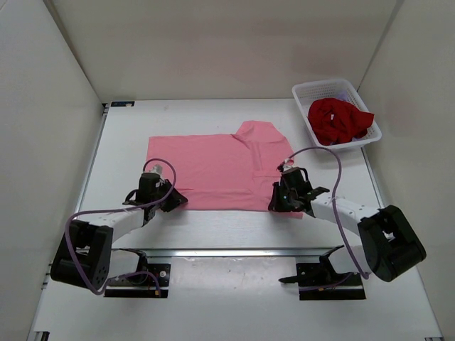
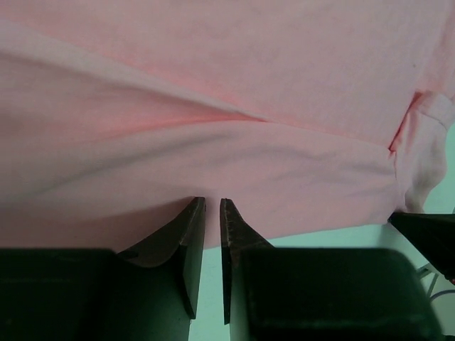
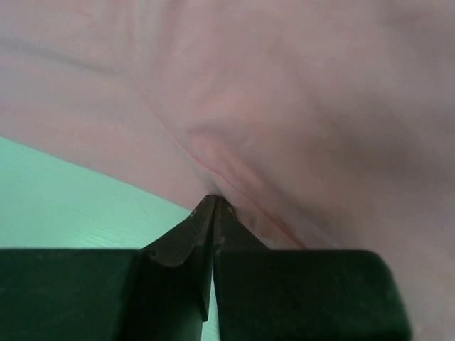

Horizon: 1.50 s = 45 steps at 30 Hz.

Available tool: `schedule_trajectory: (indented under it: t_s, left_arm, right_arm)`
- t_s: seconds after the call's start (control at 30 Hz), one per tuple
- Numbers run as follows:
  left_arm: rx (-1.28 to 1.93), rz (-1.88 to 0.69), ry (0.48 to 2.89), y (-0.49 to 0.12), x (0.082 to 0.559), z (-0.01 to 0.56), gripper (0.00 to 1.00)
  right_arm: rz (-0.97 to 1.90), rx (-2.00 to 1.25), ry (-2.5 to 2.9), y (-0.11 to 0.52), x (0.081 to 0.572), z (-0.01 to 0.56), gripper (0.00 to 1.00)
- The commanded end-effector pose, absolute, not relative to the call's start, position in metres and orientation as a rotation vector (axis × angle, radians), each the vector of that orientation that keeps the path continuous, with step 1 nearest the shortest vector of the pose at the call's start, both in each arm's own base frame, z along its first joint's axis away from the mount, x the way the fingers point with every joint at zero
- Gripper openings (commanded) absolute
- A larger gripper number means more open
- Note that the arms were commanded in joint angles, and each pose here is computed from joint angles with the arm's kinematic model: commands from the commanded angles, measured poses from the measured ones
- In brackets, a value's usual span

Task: Fold and stack the t-shirts
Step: Fold the flattened tshirt in 1/3 of the way, then grap the side of the flattened tshirt furthest away from the robot with both arms

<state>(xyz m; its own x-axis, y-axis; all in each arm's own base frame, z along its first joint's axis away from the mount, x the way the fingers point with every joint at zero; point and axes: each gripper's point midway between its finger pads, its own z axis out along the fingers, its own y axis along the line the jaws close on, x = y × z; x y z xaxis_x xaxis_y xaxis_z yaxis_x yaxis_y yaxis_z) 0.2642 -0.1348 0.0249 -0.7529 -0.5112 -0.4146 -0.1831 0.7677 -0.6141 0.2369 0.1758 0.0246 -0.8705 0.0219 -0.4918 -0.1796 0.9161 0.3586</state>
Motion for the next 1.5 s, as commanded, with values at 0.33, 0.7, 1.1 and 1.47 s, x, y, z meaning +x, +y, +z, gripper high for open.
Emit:
schedule_trajectory:
  t_s: [0.33,0.7,1.1,1.47]
  left_arm:
    - [-0.672,-0.810,2.517,-0.125,0.222,-0.011,0.26]
    - [-0.632,-0.825,2.524,-0.122,0.211,0.015,0.31]
    - [-0.643,-0.890,2.118,-0.119,0.370,0.126,0.31]
    - [-0.569,-0.845,2.159,-0.125,0.361,0.113,0.30]
  right_arm:
    - [0.392,0.147,2.784,0.119,0.180,-0.030,0.00]
    - [0.570,0.149,2.733,0.135,0.179,0.012,0.07]
    - [0.633,-0.040,2.222,0.189,0.416,0.138,0.10]
    - [0.436,-0.037,2.269,0.154,0.583,0.095,0.34]
